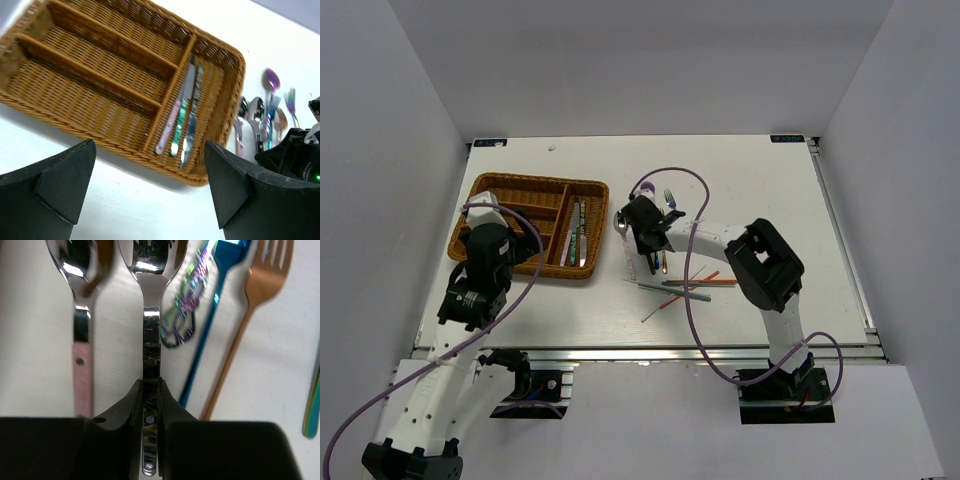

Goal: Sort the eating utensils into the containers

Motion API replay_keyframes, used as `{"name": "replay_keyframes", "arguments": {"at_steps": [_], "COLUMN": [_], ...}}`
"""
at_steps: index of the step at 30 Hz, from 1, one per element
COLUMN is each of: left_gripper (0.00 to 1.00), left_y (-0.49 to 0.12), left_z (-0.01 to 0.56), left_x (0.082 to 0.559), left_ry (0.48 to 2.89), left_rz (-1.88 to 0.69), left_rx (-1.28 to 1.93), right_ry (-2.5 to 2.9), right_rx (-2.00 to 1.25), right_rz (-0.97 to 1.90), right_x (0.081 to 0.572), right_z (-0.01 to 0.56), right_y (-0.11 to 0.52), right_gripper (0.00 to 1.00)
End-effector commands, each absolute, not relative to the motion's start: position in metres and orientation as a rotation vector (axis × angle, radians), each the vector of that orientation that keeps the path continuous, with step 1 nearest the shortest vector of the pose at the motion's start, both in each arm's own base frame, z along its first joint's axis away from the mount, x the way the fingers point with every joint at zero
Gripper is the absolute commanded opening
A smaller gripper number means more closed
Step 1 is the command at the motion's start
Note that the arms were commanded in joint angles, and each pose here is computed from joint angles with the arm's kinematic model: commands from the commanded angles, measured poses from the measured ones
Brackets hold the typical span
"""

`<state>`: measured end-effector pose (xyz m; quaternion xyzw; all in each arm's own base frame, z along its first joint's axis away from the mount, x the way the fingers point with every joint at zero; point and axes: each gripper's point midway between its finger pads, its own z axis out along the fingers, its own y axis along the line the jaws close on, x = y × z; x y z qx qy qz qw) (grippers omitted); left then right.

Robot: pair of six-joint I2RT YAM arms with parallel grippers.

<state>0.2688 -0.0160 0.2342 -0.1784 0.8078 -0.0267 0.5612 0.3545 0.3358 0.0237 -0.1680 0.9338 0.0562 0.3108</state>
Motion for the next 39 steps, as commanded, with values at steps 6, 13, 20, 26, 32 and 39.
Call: {"name": "replay_keyframes", "arguments": {"at_steps": [6, 13, 20, 26, 32, 39], "left_gripper": [0.98, 0.98, 0.96, 0.76, 0.17, 0.0], "left_y": [-0.121, -0.188, -0.196, -0.197, -0.193, -0.15], "left_z": [0.251, 0.256, 0.236, 0.215, 0.201, 0.203], "left_x": [0.288, 0.303, 0.309, 0.31, 0.316, 0.334], "left_ry": [1.92, 1.846, 1.887, 1.934, 1.991, 2.005], "left_rz": [-0.713, -1.192, -1.208, -1.178, -1.107, -0.796], "left_rx": [-0.285, -0.257, -0.28, -0.295, -0.306, -0.456], "right_ry": [2.253, 2.169, 2.075, 2.049, 2.049, 2.062], "right_rx": [-0.324, -0.532, -0.613, -0.683, -0.718, -0.616], "right_rz": [0.314, 0.853, 1.116, 1.179, 1.158, 1.037], "right_x": [0.34, 0.274, 0.24, 0.222, 0.216, 0.235], "right_z": [0.13, 0.178, 0.207, 0.216, 0.215, 0.202], "right_y": [0.319, 0.363, 0.386, 0.409, 0.423, 0.405], "right_gripper": [0.0, 0.0, 0.0, 0.0, 0.0, 0.62]}}
